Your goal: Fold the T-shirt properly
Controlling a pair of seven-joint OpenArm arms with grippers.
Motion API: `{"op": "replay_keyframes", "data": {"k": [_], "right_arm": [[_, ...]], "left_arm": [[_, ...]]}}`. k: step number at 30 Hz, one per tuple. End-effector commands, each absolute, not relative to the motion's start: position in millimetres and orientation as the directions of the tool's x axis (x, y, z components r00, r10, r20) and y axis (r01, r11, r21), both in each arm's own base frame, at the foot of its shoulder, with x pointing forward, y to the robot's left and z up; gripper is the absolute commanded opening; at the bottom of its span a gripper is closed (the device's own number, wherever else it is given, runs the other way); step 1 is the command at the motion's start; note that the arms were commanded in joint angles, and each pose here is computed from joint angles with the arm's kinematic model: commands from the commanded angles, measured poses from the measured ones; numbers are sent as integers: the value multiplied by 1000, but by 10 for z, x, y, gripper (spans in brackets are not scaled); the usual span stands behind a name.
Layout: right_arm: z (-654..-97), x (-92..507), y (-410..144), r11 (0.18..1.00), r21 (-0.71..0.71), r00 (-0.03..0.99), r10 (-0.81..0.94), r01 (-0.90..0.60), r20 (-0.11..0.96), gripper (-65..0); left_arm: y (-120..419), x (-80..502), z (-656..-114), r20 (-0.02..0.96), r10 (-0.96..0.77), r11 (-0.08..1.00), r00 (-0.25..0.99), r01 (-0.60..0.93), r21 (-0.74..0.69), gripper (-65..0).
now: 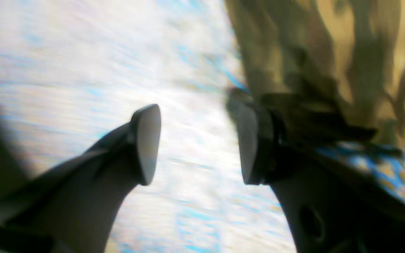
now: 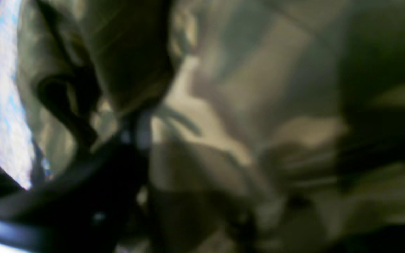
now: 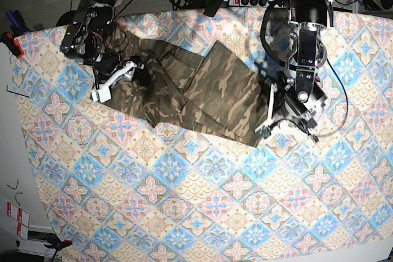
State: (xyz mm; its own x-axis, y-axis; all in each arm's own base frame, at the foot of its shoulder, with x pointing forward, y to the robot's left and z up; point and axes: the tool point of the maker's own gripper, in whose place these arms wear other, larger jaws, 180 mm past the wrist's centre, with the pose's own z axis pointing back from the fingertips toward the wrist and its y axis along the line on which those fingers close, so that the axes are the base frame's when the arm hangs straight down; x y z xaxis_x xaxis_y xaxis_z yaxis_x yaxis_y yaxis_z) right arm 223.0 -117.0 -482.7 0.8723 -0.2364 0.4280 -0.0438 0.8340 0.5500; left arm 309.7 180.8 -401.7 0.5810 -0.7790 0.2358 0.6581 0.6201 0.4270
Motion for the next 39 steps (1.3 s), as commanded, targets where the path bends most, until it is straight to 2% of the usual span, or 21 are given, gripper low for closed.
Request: {"op": "replay_keyframes", "data": {"k": [1, 4, 5, 6, 10, 15, 19, 21, 25, 27, 32, 36, 39], "right_arm": [[-4996, 1956, -1136, 850, 525, 932, -165, -31, 323, -402], [-5017, 1907, -1262, 861, 508, 943, -155, -17, 295, -592], [-5028, 1878, -1286, 864, 503, 949, -143, -18, 280, -635], [-5021, 1874, -1333, 870, 493, 952, -133, -22, 277, -650], [-4955, 1989, -1683, 899, 436, 951, -115, -24, 288, -643], [-4710, 2314, -2266, 934, 356, 931, -140, 11, 338, -644], [-4421, 2662, -2614, 956, 295, 905, -127, 2, 407, -644], [-4308, 2826, -2702, 959, 283, 891, -124, -5, 437, -644], [-4293, 3008, -2765, 945, 324, 888, -193, 53, 417, -644], [-4318, 3034, -2738, 939, 339, 892, -198, 53, 407, -644], [-4340, 3100, -2554, 949, 313, 911, -100, -33, 400, -644], [-4341, 3141, -2466, 947, 315, 910, -78, -60, 408, -644], [-4334, 3170, -2457, 947, 317, 903, -83, -61, 422, -644]], "left_arm": [[1878, 3124, -4037, 225, -773, 625, 592, 652, 430, -301], [1804, 3025, -4379, 245, -766, 642, 595, 686, 342, -315], [1787, 2994, -4463, 249, -763, 646, 597, 693, 319, -330], [1774, 2965, -4532, 251, -760, 650, 600, 698, 300, -345], [1596, 2940, -4620, 277, -750, 660, 600, 706, 258, -392], [1080, 2903, -4654, 334, -725, 677, 602, 714, 182, -394], [454, 2880, -4615, 417, -680, 690, 603, 719, 86, -393], [66, 2851, -4595, 453, -666, 675, 592, 738, 28, -392], [-127, 2988, -4569, 454, -705, 622, 545, 783, 25, -392], [-244, 3046, -4478, 487, -701, 606, 521, 795, 22, -392], [-237, 3352, -4049, 580, -668, 628, 466, 771, 104, -393], [84, 3644, -3732, 631, -612, 709, 476, 685, 170, -393], [575, 3833, -3597, 637, -579, 769, 508, 599, 222, -393]]}}
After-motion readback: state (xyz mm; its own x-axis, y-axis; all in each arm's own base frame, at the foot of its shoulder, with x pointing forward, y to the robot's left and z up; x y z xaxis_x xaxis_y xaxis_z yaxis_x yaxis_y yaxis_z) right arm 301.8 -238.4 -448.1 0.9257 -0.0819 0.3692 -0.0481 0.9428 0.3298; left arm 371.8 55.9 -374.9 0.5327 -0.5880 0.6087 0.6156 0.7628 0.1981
